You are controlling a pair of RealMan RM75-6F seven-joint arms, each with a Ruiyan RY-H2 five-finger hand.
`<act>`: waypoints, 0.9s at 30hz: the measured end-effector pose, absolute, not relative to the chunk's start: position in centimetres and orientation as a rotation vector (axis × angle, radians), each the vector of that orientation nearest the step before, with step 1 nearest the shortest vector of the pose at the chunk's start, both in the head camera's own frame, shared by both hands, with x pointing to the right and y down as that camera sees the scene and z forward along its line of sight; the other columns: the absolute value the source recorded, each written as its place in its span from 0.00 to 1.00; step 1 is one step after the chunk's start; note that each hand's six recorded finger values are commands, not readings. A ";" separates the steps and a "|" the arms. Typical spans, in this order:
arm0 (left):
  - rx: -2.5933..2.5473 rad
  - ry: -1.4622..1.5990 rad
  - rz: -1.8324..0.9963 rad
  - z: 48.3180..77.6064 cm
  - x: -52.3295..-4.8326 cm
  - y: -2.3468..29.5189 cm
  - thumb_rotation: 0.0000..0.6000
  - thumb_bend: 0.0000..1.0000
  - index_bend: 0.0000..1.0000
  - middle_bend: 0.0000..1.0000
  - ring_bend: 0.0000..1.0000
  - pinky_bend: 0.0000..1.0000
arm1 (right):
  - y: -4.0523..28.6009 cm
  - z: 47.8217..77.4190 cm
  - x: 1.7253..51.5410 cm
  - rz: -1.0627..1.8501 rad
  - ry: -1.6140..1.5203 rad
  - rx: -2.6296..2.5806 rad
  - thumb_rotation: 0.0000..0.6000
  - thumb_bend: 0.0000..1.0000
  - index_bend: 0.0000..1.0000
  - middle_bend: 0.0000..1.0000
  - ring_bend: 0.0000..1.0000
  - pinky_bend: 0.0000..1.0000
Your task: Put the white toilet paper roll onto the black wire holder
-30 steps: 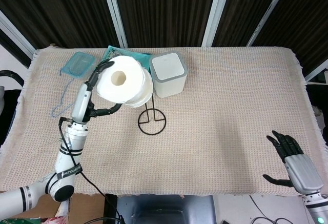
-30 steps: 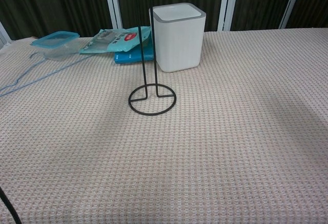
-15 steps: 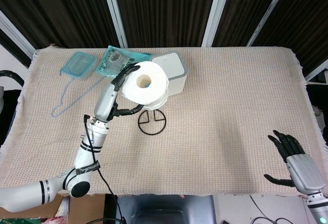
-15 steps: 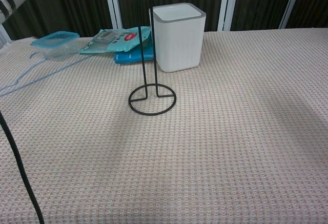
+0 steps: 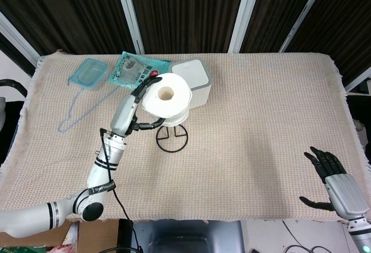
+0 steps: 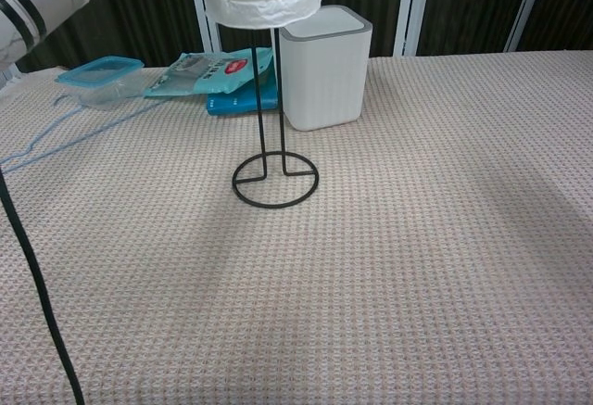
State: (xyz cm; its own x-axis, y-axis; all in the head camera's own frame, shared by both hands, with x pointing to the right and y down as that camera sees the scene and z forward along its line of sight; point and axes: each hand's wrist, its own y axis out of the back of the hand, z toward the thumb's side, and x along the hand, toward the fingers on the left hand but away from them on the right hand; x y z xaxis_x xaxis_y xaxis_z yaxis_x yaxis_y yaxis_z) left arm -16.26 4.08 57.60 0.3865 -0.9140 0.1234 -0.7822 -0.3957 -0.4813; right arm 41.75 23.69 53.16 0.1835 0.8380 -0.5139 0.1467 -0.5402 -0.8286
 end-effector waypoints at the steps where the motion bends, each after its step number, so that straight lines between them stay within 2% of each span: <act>1: -2.316 1.477 -0.542 57.7 -16.3 4.1 1.00 0.50 0.38 0.43 0.57 0.84 | 23.7 53.2 41.8 1.397 -0.926 -1.829 1.00 0.14 0.00 0.00 0.00 0.00; 4: -2.352 1.477 -0.561 57.7 -16.3 4.1 1.00 0.48 0.33 0.39 0.50 0.81 | 23.7 53.2 41.8 1.398 -0.927 -1.829 1.00 0.14 0.00 0.00 0.00 0.00; 6: -2.361 1.469 -0.572 57.6 -16.5 4.1 1.00 0.46 0.27 0.33 0.39 0.71 | 23.7 53.1 41.8 1.396 -0.927 -1.828 1.00 0.14 0.00 0.00 0.00 0.00; 9: -2.383 1.455 -0.596 57.9 -16.5 4.3 1.00 0.43 0.10 0.15 0.15 0.44 | 23.7 53.1 41.7 1.395 -0.927 -1.829 1.00 0.14 0.00 0.00 0.00 0.00; 11: -2.402 1.448 -0.620 58.1 -16.6 4.4 1.00 0.42 0.03 0.07 0.05 0.29 | 23.7 53.1 41.7 1.394 -0.928 -1.829 1.00 0.14 0.00 0.00 0.00 0.00; 12: -2.406 1.446 -0.637 58.3 -16.8 4.4 1.00 0.41 0.01 0.05 0.03 0.25 | 23.8 53.0 41.7 1.394 -0.928 -1.828 1.00 0.14 0.00 0.00 0.00 0.00; 14: -2.403 1.444 -0.656 58.4 -17.0 4.3 1.00 0.41 0.00 0.01 0.00 0.19 | 23.8 53.0 41.7 1.393 -0.929 -1.828 1.00 0.14 0.00 0.00 0.00 0.00; 17: -2.406 1.450 -0.657 58.4 -17.0 4.4 1.00 0.39 0.00 0.00 0.00 0.16 | 23.8 52.9 41.8 1.392 -0.931 -1.826 1.00 0.14 0.00 0.00 0.00 0.00; 27: -2.391 1.433 -0.643 57.7 -17.2 5.0 1.00 0.37 0.00 0.00 0.00 0.12 | 23.9 52.7 41.7 1.376 -0.940 -1.827 1.00 0.14 0.00 0.00 0.00 0.00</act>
